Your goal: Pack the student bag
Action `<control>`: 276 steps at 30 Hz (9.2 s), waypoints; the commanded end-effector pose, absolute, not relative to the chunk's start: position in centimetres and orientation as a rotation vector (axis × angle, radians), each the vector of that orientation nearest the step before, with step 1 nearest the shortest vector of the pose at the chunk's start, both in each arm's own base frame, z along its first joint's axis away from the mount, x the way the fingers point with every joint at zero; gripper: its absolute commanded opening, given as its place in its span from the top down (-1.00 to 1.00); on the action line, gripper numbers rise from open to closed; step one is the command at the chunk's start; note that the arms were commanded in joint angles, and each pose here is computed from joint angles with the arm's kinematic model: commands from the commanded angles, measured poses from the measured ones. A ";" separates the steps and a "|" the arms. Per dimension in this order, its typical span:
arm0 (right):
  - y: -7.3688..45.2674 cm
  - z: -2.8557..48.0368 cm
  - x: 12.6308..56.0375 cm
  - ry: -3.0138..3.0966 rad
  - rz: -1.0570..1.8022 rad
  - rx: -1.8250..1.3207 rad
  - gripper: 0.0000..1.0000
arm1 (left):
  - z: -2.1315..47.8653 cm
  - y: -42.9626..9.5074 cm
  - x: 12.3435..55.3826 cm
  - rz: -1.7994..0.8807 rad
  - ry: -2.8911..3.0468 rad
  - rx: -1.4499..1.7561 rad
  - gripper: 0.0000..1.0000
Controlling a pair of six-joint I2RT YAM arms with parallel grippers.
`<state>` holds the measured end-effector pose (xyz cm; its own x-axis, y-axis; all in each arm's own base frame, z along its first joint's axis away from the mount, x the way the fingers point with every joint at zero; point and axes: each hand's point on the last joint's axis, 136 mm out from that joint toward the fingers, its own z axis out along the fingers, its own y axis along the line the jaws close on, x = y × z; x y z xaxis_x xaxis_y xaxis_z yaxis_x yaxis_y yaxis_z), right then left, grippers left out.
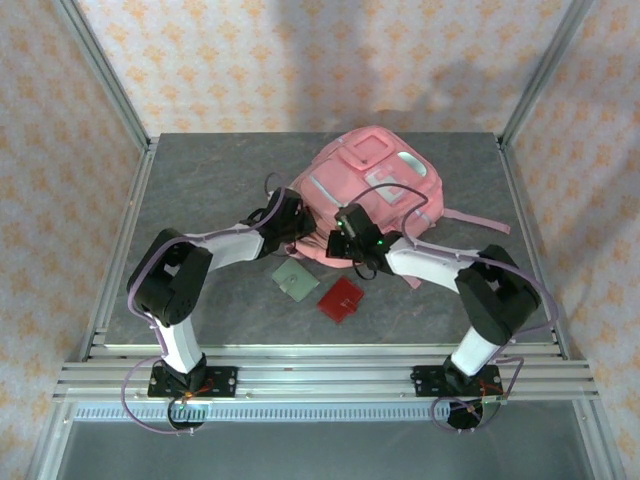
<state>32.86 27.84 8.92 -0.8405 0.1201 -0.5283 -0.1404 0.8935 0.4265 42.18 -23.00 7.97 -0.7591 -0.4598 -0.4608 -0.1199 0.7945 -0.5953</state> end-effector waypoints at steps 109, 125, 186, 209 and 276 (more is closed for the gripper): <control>13.6 9.9 35.9 2.472 0.115 0.286 1.00 | 1.6 -17.0 43.6 -0.342 2.535 -0.452 1.00; 14.4 12.5 38.3 2.415 0.176 0.237 1.00 | 2.4 -18.9 43.4 -0.322 2.539 -0.398 0.72; 15.4 17.4 37.5 2.284 0.278 0.301 0.14 | 9.9 -11.6 46.0 -0.049 2.413 -0.370 0.32; 22.7 12.2 46.0 2.478 0.568 0.226 0.65 | 12.8 -26.1 39.0 -0.578 2.258 -0.189 -0.04; 25.1 23.0 43.4 2.246 0.951 0.303 1.00 | 16.3 -30.1 38.7 -0.657 2.169 -0.178 -0.20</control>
<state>42.87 23.18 16.36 -0.7962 0.4299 -0.4257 0.0935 0.7826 0.6154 37.58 -28.74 14.94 -0.6761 -0.2975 -0.6741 0.0949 0.8721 -0.4801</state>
